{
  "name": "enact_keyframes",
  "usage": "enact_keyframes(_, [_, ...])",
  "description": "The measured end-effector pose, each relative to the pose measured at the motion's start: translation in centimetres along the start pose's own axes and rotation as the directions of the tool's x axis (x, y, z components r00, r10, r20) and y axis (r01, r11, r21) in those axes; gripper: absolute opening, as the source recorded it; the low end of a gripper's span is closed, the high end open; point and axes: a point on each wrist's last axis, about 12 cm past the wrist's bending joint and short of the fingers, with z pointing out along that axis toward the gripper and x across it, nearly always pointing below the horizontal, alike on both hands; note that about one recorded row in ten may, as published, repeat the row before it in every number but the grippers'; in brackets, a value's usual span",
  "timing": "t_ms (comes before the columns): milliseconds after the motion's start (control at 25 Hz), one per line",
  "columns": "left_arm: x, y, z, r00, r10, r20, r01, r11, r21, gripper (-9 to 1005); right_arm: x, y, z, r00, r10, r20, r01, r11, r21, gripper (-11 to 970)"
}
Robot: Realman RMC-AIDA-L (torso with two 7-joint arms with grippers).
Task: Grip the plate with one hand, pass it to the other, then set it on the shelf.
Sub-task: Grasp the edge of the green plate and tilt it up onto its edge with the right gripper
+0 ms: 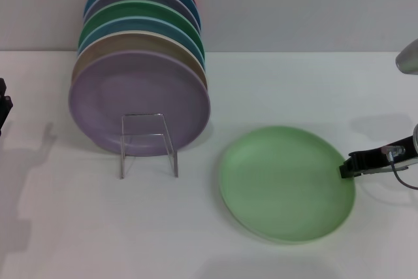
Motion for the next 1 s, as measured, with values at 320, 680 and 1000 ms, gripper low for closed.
enact_keyframes(320, [0.0, 0.0, 0.1, 1.000, 0.000, 0.001, 0.000, 1.000, 0.001, 844, 0.0, 0.2, 0.1, 1.000, -0.030, -0.004, 0.030, 1.000, 0.003, 64])
enact_keyframes(680, [-0.1, -0.2, 0.1, 1.000, 0.028, 0.005, -0.028, 1.000, 0.001, 843, -0.3, -0.1, -0.6, 0.998, -0.040, 0.041, 0.039, 0.999, 0.008, 14])
enact_keyframes(1000, [-0.4, -0.4, 0.4, 0.999, 0.022, 0.025, -0.022, 1.000, 0.000, 843, -0.9, 0.7, -1.3, 0.990, -0.110, 0.092, 0.107, 0.994, 0.031, 15])
